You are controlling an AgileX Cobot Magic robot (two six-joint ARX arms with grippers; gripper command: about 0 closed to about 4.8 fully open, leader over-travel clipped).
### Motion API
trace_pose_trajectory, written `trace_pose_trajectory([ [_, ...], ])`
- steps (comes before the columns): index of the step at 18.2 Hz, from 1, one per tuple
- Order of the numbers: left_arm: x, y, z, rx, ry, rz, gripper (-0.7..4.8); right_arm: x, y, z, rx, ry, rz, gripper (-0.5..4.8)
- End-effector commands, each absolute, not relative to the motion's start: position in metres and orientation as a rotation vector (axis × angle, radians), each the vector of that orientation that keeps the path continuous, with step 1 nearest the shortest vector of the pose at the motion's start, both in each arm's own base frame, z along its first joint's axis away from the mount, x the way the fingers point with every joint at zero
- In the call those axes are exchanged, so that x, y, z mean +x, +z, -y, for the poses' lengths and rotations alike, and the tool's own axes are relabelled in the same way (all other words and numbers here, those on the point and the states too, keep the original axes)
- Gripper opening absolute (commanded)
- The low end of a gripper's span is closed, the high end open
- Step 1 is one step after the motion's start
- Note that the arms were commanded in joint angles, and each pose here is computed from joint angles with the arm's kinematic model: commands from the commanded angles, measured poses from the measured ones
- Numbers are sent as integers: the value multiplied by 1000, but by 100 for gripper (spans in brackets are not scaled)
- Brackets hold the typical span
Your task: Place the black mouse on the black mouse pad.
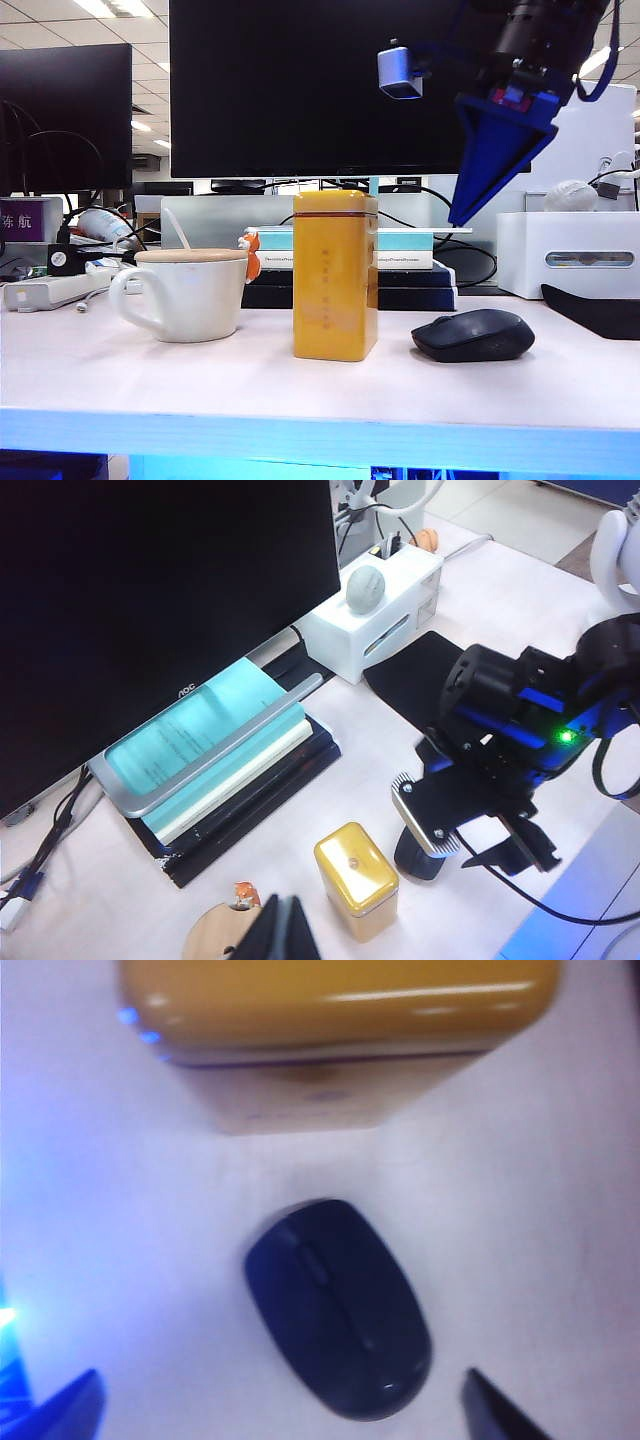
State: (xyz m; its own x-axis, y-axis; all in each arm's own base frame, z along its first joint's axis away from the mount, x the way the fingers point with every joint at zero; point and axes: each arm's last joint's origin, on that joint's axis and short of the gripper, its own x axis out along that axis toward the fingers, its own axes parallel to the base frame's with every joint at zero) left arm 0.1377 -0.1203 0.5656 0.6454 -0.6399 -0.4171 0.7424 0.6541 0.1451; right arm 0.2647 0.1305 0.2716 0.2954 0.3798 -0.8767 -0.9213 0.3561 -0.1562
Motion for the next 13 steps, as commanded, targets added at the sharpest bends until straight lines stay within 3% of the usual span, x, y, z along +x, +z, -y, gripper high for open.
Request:
trace_pose_trajectory([
  [1, 135, 567, 118, 310, -798, -336, -6, 271, 265, -133, -829, 1018, -837, 479],
  [13, 134, 568, 117, 308, -800, -332, -5, 301, 200, -144, -927, 1067, -1006, 479],
])
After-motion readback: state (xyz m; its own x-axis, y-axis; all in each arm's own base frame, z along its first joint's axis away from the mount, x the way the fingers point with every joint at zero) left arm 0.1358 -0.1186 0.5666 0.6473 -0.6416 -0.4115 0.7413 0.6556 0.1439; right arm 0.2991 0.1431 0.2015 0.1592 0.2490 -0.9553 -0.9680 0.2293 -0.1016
